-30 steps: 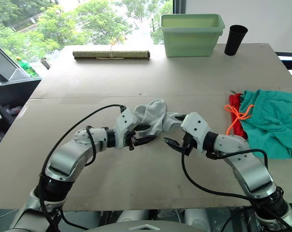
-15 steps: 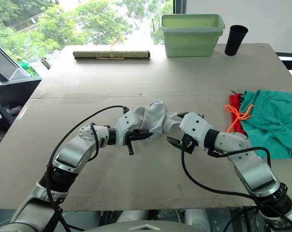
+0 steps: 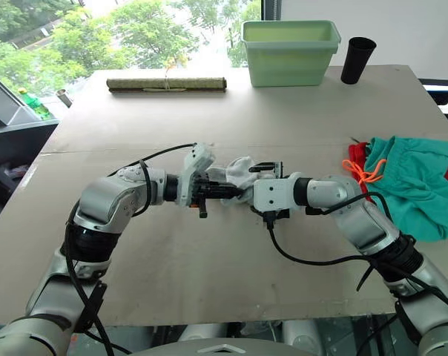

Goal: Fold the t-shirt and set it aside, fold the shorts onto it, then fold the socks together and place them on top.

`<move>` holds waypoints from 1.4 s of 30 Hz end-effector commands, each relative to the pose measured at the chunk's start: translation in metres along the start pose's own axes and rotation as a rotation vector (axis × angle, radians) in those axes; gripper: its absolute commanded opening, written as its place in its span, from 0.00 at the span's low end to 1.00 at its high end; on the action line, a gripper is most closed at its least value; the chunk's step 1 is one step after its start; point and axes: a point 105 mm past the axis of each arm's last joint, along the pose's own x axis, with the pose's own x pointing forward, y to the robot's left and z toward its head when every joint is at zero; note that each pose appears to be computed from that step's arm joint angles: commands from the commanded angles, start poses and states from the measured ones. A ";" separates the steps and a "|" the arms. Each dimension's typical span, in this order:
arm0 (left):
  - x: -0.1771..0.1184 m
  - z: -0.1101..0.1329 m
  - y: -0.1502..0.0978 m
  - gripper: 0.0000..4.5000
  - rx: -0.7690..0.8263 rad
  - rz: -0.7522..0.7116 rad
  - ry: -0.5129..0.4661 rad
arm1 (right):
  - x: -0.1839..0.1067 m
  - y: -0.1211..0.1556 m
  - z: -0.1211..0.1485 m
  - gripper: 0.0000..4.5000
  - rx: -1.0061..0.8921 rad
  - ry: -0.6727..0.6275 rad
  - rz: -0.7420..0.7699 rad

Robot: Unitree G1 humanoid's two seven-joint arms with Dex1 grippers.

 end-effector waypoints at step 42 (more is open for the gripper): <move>-0.029 -0.005 0.064 0.62 0.621 0.281 -0.217 | -0.029 -0.058 0.065 0.00 0.923 -0.404 -0.095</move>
